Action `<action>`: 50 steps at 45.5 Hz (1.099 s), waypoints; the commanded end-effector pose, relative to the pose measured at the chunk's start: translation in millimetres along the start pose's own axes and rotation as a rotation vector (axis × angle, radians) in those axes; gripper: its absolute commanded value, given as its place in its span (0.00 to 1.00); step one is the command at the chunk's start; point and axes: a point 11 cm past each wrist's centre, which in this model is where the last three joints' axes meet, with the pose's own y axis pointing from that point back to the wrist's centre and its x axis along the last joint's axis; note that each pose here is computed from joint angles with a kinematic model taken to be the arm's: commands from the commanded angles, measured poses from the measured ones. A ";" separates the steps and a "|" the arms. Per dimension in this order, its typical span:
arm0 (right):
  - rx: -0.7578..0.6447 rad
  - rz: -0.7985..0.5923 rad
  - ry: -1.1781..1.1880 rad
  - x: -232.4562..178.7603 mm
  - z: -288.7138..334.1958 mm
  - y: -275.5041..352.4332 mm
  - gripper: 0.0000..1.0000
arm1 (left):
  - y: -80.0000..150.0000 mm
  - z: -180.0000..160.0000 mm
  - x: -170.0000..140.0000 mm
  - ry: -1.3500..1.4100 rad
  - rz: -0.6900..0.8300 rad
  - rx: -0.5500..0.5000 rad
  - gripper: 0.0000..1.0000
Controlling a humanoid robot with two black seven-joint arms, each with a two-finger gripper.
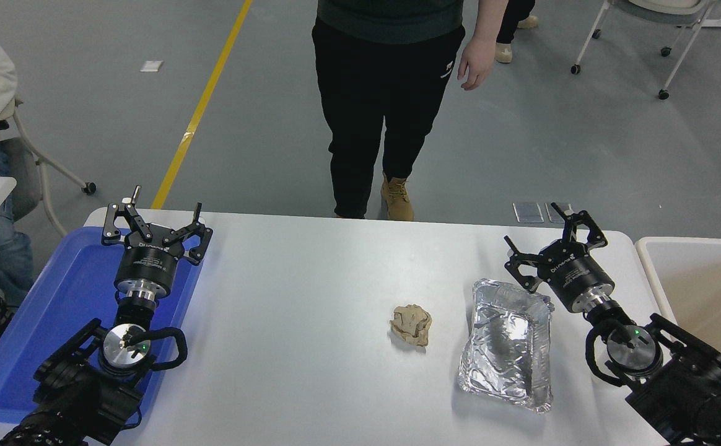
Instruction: Pick up paper cup place in dustbin
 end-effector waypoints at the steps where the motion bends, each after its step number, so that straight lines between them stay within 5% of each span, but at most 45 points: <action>1: 0.001 -0.009 0.001 -3.4 -1.0 -2.6 1.00 | 0.3 0.0 0.3 -0.001 0.000 0.000 1.00; 29: -0.025 -0.028 0.078 -7.7 -9.6 -5.2 1.00 | -0.3 0.1 -0.2 0.001 0.000 -0.001 1.00; 50: -0.139 -0.174 0.564 -53.7 -72.9 -13.6 1.00 | -0.2 -0.4 -0.2 0.001 0.000 0.002 1.00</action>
